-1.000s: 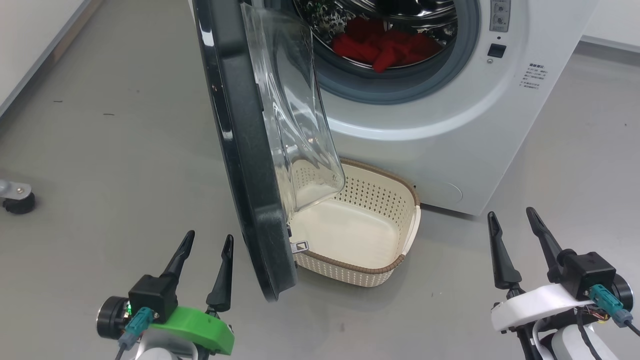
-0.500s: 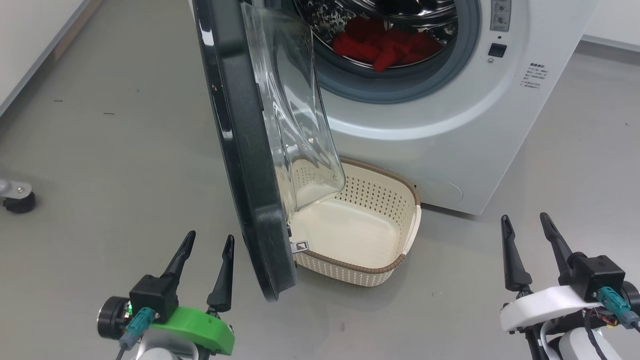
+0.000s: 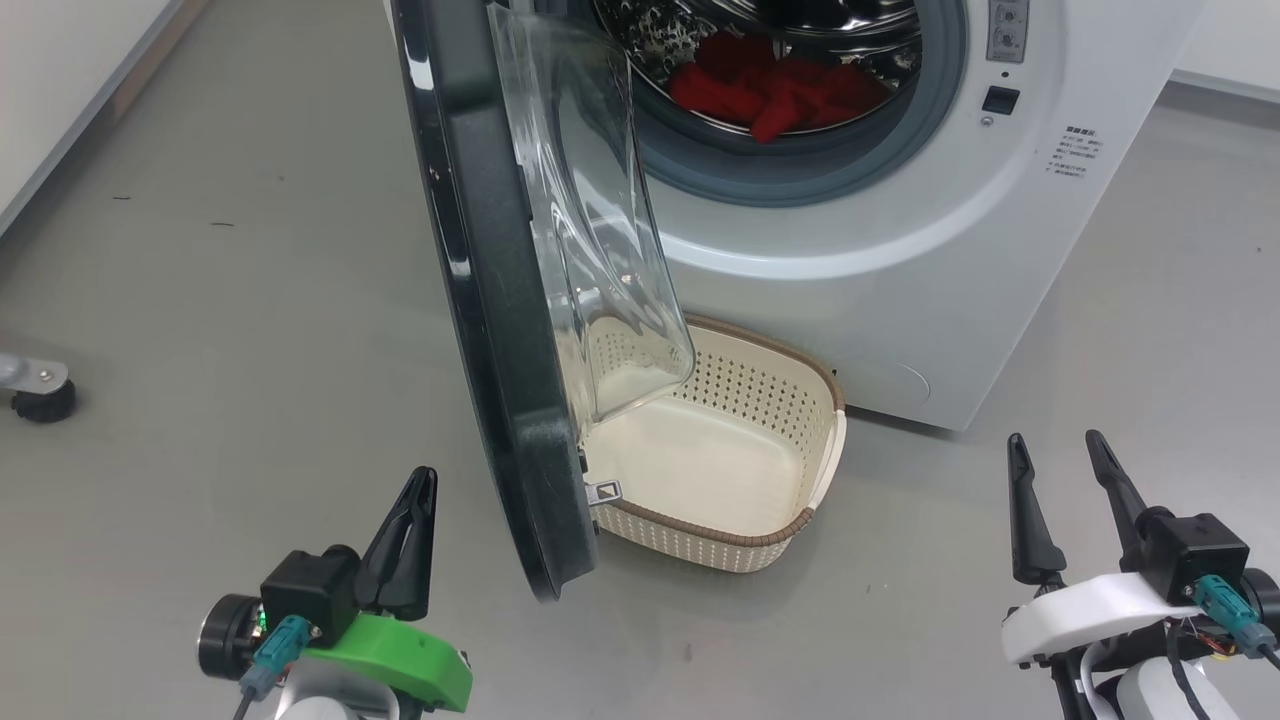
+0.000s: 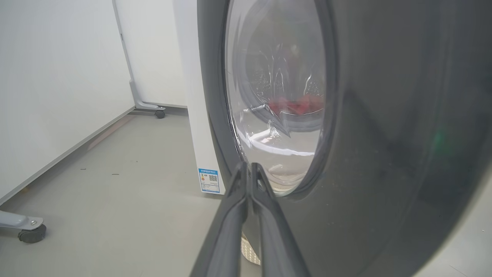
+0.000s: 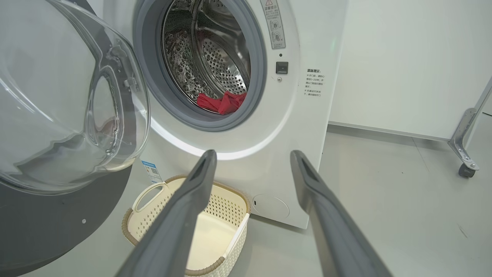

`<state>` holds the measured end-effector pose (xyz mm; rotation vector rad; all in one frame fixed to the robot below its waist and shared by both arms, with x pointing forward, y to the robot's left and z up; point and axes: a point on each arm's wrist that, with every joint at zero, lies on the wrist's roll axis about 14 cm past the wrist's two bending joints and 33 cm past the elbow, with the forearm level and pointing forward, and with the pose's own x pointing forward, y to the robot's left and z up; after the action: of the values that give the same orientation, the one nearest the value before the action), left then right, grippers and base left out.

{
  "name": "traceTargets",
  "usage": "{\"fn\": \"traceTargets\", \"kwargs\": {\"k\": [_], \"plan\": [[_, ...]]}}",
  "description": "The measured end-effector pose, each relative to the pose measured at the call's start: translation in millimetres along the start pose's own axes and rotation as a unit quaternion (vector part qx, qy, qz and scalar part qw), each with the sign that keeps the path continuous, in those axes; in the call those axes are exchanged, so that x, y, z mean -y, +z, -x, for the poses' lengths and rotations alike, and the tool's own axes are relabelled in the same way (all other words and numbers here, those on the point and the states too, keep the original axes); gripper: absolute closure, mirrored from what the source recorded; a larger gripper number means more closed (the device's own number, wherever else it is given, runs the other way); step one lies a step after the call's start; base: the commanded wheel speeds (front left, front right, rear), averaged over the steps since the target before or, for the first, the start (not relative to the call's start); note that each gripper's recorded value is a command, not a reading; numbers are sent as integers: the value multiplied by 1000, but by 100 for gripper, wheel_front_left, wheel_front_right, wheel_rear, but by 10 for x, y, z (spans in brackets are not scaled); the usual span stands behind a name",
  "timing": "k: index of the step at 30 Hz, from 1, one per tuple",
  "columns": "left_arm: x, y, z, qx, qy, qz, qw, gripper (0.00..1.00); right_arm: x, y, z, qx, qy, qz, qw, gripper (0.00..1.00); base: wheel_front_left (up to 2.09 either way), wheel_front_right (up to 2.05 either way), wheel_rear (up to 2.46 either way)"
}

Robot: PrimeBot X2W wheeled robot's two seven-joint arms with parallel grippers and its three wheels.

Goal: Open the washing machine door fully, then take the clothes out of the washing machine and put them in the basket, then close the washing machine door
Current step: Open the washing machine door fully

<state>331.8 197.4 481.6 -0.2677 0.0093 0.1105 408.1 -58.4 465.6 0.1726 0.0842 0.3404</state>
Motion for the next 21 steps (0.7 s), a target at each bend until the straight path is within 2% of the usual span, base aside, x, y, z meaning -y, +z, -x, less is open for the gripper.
{"fn": "traceTargets", "kwargs": {"k": [11,17,21], "plan": [[-148,205,-3,32,33,-2,999,100,-130,-42,-16,-4,17,-8,1000,0,0,0,0],[-190,715,-22,110,42,-15,993,100,-246,-68,-23,-7,36,-12,999,0,0,0,0],[-35,1267,-50,193,18,-30,981,100,-283,-76,-38,-8,43,-13,999,0,0,0,0]]}}
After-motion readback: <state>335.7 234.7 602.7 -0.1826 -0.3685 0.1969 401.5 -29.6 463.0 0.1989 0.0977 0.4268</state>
